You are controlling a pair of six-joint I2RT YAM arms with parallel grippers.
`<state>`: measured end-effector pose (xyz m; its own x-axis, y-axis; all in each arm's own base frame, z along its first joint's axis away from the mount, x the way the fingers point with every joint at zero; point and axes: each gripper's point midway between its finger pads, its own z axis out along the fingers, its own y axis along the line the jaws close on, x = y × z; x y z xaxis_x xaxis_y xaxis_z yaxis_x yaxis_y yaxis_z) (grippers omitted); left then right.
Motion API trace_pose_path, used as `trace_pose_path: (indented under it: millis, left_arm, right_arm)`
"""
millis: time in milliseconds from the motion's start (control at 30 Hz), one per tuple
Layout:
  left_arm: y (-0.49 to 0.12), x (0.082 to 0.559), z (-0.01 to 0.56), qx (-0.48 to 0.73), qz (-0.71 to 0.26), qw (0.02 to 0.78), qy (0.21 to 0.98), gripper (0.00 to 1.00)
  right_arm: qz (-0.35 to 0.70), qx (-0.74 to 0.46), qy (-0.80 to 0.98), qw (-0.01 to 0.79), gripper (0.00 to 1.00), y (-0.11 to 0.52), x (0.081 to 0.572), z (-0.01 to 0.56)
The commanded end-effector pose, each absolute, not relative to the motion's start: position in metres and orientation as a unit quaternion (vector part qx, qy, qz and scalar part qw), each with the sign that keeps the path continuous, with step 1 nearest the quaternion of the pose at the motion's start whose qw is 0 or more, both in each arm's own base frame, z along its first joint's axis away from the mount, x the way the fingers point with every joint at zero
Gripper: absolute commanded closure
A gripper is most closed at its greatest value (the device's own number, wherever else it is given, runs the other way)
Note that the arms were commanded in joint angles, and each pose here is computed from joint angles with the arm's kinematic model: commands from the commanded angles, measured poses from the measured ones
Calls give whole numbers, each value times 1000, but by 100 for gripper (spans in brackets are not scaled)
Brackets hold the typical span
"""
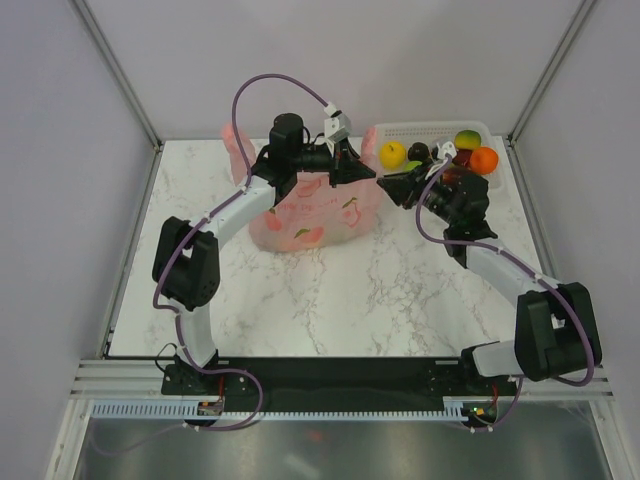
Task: Place the fake fruits into the plastic bag and tie a complex knot
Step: Tie the plastic bag at the center of the board.
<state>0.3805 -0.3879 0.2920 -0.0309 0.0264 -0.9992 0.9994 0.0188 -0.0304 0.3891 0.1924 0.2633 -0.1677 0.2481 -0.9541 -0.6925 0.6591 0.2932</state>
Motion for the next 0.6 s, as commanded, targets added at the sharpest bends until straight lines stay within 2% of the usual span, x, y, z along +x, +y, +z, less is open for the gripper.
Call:
trace_pose_path:
  millis: [0,133,200,233,267,367,567]
  left_arm:
    - [-390,379,323,505,-491,521,482,84]
    - [-391,378,322,499,-501,514,486,83]
    - [-392,377,323,500,-502,514,484,81]
    - [-392,377,323,500,-503,514,483,77]
    - [-392,376,323,501,-503,514,482,62]
    - [-391,376,323,502,-501,518,479,40]
    - [-395,378,338,496,-501,532,469,36]
  right_arm:
    - [392,-206,624,644,73,201,388,286]
    - [401,-212,618,642,75,205,387,285]
    - [402,-213,619,639,89,206,388,285]
    - [404,-217,619,638,93,207,388,285]
    - [405,-219,618,638,99,208,387,286]
    - [404,-226,618,636,100,209,384,285]
    - [404,-232,619,633,100,212,382,285]
